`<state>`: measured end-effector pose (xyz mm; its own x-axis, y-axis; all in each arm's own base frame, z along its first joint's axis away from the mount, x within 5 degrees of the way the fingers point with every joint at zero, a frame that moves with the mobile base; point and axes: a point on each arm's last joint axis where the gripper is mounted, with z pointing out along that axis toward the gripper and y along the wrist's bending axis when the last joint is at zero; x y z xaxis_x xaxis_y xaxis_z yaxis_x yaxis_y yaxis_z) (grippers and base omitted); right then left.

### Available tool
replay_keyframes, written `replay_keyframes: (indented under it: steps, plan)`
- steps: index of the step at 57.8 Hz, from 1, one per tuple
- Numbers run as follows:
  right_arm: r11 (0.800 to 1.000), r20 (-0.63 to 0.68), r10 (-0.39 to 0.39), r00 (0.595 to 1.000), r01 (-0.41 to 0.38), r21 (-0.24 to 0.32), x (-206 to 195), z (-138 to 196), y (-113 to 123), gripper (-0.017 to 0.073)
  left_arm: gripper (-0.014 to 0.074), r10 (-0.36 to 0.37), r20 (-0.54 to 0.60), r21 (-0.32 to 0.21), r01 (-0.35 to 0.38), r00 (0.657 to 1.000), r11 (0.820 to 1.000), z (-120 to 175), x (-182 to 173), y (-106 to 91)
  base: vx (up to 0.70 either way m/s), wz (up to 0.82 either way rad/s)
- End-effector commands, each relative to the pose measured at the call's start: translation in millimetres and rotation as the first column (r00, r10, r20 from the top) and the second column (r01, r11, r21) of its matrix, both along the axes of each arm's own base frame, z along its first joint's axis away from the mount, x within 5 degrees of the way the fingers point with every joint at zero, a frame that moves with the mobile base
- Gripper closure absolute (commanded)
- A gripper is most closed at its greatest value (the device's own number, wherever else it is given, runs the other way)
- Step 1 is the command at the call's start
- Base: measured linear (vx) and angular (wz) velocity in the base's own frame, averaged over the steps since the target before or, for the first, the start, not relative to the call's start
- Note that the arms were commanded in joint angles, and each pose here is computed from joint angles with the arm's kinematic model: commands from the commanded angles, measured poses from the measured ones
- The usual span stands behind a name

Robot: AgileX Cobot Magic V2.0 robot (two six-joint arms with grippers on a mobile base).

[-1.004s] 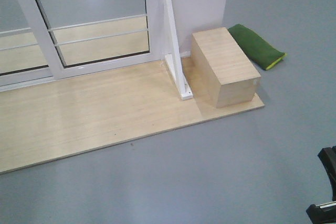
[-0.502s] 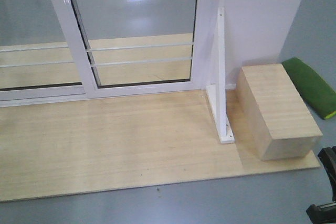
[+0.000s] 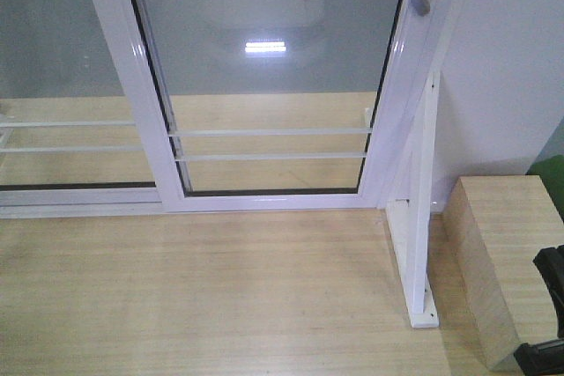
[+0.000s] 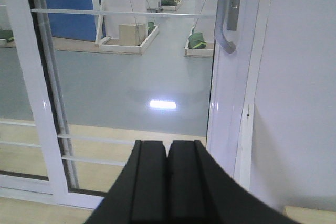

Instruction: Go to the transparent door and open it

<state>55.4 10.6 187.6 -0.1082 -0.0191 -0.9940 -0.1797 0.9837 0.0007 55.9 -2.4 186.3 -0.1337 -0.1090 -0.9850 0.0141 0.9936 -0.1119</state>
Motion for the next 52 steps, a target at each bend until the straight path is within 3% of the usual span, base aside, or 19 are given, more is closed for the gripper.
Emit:
replay_keyframes:
  steps: [1,31,52]
  plan:
    - [1.000,0.086,-0.009,0.996,0.009,0.000,0.1,3.8,-0.8,0.0559,0.0590,0.006,0.063,-0.019,-0.004,0.998,1.000,-1.7,0.9,0.4,0.45,-0.03]
    - [1.000,0.086,-0.009,0.996,0.009,0.000,0.1,3.8,-0.8,0.0559,0.0590,0.006,0.063,-0.019,-0.004,0.998,1.000,-1.7,0.9,0.4,0.38,-0.04]
    - [1.000,0.067,-0.023,0.997,0.023,0.000,4.4,4.3,-1.0,0.0559,0.0590,0.000,0.045,-0.019,0.001,0.999,1.000,-1.9,2.6,0.1,0.18,0.03]
